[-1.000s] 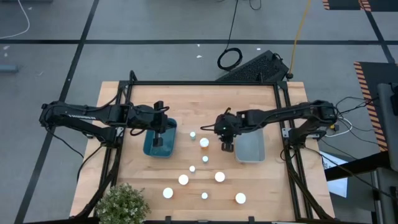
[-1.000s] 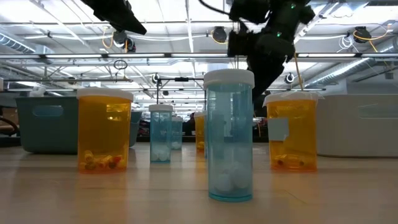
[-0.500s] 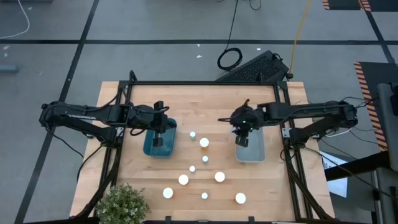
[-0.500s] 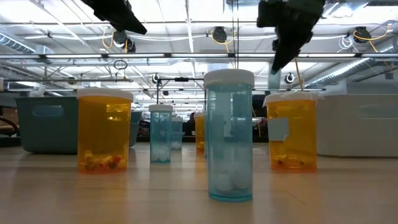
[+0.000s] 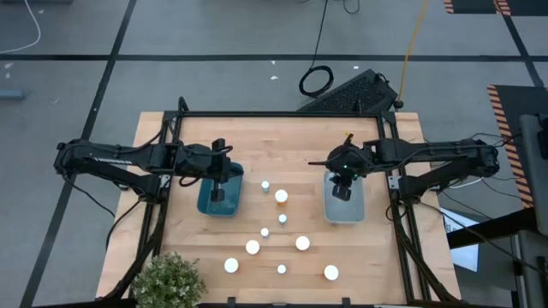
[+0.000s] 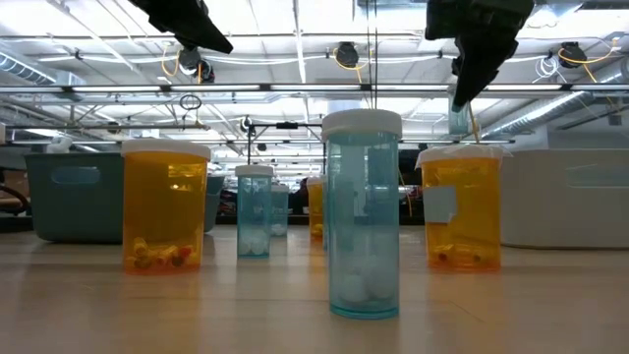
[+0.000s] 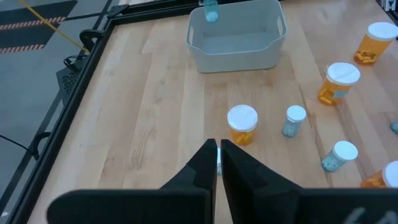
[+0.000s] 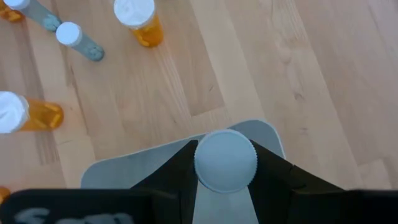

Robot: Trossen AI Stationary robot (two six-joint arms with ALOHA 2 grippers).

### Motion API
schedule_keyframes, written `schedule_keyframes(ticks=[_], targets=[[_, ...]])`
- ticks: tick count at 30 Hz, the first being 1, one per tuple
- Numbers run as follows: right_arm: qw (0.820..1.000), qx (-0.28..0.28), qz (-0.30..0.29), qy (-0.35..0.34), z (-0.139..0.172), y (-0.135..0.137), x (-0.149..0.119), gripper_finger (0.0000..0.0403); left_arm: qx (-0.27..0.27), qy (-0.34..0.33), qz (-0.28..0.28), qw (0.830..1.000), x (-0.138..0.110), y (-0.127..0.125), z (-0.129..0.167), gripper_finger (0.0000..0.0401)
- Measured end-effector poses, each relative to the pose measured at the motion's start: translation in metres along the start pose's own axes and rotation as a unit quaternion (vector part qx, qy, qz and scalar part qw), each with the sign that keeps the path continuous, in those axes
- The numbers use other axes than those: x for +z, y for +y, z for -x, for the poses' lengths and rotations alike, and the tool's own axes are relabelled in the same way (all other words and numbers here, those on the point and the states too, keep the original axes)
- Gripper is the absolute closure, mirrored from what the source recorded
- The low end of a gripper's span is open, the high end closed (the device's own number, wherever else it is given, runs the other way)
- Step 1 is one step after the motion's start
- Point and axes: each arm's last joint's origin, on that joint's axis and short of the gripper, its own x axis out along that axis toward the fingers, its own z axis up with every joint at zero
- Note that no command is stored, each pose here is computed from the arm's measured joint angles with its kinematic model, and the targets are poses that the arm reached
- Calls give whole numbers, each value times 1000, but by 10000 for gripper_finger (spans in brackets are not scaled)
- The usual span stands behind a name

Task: Pick and place medicine bottles into bin by pill shape (circle, oval)
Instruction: Put the blue pill bottle into the blue bin

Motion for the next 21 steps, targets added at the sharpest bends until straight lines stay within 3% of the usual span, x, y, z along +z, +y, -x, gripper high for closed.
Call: schedule_keyframes(ticks=[21], targets=[[1000, 4, 0, 1, 0, 0, 0, 291, 0, 0, 3, 1000, 0, 0, 0, 375]])
